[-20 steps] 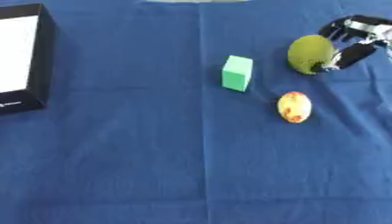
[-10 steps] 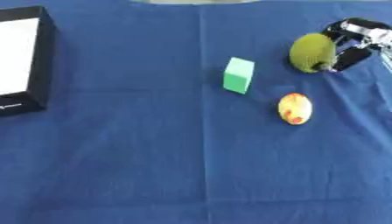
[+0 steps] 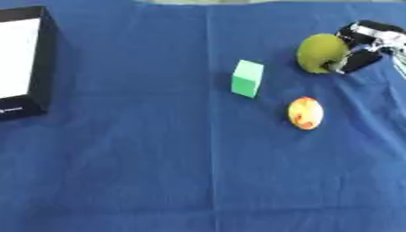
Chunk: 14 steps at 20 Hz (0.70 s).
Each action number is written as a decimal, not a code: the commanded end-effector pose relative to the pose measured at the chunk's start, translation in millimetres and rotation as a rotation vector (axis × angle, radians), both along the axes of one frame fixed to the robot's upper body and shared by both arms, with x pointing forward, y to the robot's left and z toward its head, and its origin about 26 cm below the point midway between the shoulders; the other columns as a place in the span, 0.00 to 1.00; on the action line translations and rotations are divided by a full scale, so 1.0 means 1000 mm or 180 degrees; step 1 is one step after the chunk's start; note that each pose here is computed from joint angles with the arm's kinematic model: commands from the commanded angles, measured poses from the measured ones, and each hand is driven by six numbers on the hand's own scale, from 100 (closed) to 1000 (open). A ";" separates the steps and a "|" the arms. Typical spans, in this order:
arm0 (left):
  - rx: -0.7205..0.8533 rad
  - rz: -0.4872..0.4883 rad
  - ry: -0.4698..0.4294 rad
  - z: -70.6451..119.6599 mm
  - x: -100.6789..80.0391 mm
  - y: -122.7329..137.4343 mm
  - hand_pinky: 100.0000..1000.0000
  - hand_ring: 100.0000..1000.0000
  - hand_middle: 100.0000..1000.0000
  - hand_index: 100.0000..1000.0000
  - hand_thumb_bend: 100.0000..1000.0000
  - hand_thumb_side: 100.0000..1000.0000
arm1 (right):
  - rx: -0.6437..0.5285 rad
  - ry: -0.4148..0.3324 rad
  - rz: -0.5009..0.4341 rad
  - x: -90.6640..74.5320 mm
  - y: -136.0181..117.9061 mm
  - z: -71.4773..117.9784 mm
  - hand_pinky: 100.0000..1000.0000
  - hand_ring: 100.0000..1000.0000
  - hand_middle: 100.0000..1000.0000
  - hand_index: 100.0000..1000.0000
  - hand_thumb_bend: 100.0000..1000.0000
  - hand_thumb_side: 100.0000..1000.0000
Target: Pick up the objects with one hand, pass them to the other hand, and then place them into the box on the other side of the table.
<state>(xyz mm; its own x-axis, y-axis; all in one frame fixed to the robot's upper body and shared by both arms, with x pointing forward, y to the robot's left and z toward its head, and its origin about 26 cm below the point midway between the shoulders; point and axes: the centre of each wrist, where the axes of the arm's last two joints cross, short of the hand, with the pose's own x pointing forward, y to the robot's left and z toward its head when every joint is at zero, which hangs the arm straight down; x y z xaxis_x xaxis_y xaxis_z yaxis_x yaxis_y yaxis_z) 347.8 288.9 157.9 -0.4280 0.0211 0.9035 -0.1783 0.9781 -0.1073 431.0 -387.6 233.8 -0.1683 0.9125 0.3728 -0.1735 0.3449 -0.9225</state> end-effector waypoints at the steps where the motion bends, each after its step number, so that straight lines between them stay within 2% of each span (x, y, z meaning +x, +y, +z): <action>1: 0.0081 0.0015 -0.0075 0.009 -0.002 0.004 0.73 0.86 0.83 0.75 0.29 0.75 | -0.0039 -0.0211 0.0024 -0.009 0.000 0.026 0.74 0.62 0.37 0.45 0.18 0.00; 6: 0.0096 0.0024 -0.0080 0.009 -0.002 0.006 0.73 0.86 0.83 0.75 0.29 0.75 | 0.0128 -0.0455 0.0016 -0.020 0.011 0.038 0.72 0.61 0.36 0.43 0.15 0.00; 14: 0.0186 -0.0086 -0.0231 0.023 -0.006 0.003 0.73 0.85 0.83 0.75 0.28 0.73 | 0.0759 -0.0823 0.0193 -0.039 0.038 0.046 0.70 0.59 0.36 0.42 0.08 0.00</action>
